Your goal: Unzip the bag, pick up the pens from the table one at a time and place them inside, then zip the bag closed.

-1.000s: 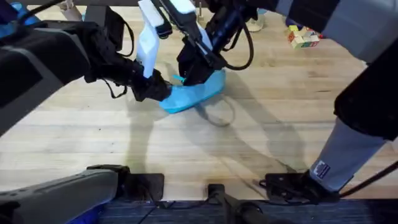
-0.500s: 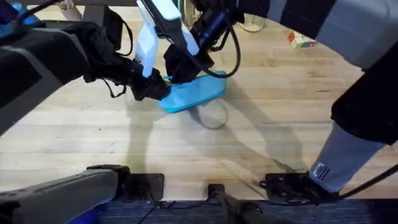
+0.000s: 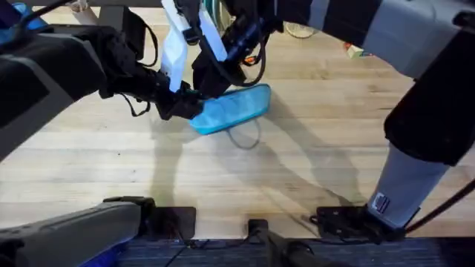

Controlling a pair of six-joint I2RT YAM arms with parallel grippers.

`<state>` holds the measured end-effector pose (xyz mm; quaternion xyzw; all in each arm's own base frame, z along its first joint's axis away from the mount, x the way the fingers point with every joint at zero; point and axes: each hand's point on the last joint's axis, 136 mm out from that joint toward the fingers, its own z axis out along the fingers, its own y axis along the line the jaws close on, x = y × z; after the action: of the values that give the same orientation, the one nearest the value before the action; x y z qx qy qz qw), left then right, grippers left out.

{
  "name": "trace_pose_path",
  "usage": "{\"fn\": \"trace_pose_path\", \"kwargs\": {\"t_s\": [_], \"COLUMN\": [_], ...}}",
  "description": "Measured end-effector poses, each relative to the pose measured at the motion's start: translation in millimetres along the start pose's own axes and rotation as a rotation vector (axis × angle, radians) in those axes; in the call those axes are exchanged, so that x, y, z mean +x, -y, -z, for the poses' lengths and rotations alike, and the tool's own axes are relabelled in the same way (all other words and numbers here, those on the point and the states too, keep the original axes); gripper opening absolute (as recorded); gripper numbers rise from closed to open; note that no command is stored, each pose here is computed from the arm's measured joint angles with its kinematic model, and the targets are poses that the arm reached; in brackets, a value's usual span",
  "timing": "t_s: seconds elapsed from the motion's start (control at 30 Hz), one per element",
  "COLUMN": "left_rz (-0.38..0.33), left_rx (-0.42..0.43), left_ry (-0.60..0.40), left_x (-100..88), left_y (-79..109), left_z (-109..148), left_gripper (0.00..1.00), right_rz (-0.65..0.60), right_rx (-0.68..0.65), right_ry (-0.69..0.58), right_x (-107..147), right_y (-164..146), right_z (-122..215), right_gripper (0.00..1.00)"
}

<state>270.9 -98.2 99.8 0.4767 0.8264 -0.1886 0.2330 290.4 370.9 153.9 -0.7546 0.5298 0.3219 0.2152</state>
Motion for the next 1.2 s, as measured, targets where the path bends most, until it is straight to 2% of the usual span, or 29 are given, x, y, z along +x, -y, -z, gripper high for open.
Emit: {"fn": "trace_pose_path", "kwargs": {"t_s": [0.27,0.3,0.5,0.53,0.77,0.93,1.0,1.13,1.17,1.2], "left_rz": [0.000,0.000,-0.009,-0.010,-0.014,-0.015,-0.014,-0.022,-0.018,-0.018], "left_rx": [0.001,0.001,0.023,0.023,0.016,0.015,0.013,0.014,0.015,0.015], "left_ry": [0.001,0.001,0.001,0.002,0.006,0.007,0.011,0.023,0.024,0.025], "left_x": [-0.2,-0.2,-0.6,-0.9,-2.1,-2.2,-3.3,-5.6,-5.8,-5.9], "left_y": [0.1,0.1,5.9,5.8,4.1,3.9,3.3,3.1,3.2,3.2], "left_z": [0.0,0.0,-1.0,-1.0,-1.1,-1.1,-1.1,-1.1,-1.1,-1.0], "left_gripper": [0.043,0.043,0.043,0.043,0.043,0.053,0.255,0.842,0.954,0.983], "right_rz": [-0.066,-0.079,-0.080,-0.085,-0.148,-0.210,-0.226,-0.230,-0.229,-0.229], "right_rx": [-0.007,-0.007,0.036,0.041,0.061,0.134,0.171,0.213,0.216,0.218], "right_ry": [0.014,0.015,0.004,0.003,0.007,0.012,0.004,-0.044,-0.056,-0.067], "right_x": [-2.5,-2.4,4.3,5.7,21.4,41.3,45.0,42.0,40.5,39.1], "right_y": [-1.0,-1.0,10.7,12.1,19.4,32.2,32.4,22.4,18.8,15.9], "right_z": [-0.2,0.0,6.3,7.9,24.1,61.1,80.8,103.6,106.4,108.1], "right_gripper": [0.031,0.069,0.942,0.978,0.995,0.995,0.996,0.996,0.996,0.996]}}
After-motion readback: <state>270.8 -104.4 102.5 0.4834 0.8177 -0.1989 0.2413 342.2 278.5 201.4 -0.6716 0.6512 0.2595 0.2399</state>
